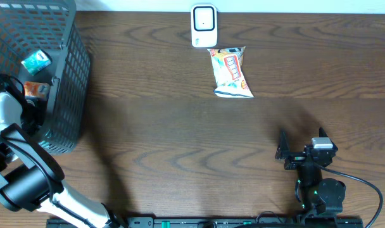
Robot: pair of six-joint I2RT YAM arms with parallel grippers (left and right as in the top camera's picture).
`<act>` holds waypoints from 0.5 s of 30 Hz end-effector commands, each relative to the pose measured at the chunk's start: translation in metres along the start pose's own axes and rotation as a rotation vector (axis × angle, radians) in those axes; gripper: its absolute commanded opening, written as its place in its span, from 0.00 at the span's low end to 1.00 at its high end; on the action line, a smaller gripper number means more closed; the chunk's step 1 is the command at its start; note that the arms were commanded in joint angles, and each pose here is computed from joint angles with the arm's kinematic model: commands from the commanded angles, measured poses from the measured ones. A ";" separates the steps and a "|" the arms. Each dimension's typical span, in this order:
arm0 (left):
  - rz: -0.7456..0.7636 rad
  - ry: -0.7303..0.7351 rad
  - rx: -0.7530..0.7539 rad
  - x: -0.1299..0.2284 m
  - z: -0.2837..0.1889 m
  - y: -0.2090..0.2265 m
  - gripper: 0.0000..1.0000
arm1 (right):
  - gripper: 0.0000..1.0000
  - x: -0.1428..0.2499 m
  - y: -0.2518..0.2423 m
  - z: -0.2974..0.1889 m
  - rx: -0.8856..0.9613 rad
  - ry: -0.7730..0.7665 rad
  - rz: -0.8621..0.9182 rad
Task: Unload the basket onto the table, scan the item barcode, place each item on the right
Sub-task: 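Reach the left gripper into the basket and grasp the green tissue pack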
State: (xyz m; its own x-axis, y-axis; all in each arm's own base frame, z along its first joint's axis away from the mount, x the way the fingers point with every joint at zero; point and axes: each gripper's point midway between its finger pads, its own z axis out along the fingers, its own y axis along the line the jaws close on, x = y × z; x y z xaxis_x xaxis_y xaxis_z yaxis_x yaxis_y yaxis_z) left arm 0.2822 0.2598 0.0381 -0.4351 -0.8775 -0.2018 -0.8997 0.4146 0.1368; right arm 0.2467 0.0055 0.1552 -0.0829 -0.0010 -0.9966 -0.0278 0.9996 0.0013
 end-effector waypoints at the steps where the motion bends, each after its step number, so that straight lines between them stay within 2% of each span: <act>1: -0.011 -0.016 0.033 -0.006 -0.019 -0.002 0.08 | 0.99 0.001 -0.001 0.000 0.005 0.004 0.014; 4: -0.047 -0.118 0.154 -0.024 -0.072 -0.009 0.07 | 0.99 0.002 -0.001 0.000 0.005 0.005 0.014; 8: -0.113 -0.332 0.416 -0.044 -0.169 -0.021 0.07 | 0.99 0.001 -0.001 0.000 0.005 0.004 0.014; 11: -0.172 -0.495 0.661 -0.042 -0.259 -0.022 0.07 | 0.99 0.002 -0.001 0.000 0.005 0.005 0.014; 15: -0.167 -0.685 0.834 -0.029 -0.342 -0.007 0.07 | 0.99 0.002 -0.001 0.000 0.005 0.005 0.014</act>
State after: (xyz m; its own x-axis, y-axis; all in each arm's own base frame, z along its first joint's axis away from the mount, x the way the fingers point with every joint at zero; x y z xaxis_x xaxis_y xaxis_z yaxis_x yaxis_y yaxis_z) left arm 0.3206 0.2261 0.3238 -0.0732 -0.7330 -0.6763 -0.7037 0.5185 -0.4858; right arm 0.2467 0.0055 0.1552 -0.0829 -0.0010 -0.9966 -0.0278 0.9996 0.0013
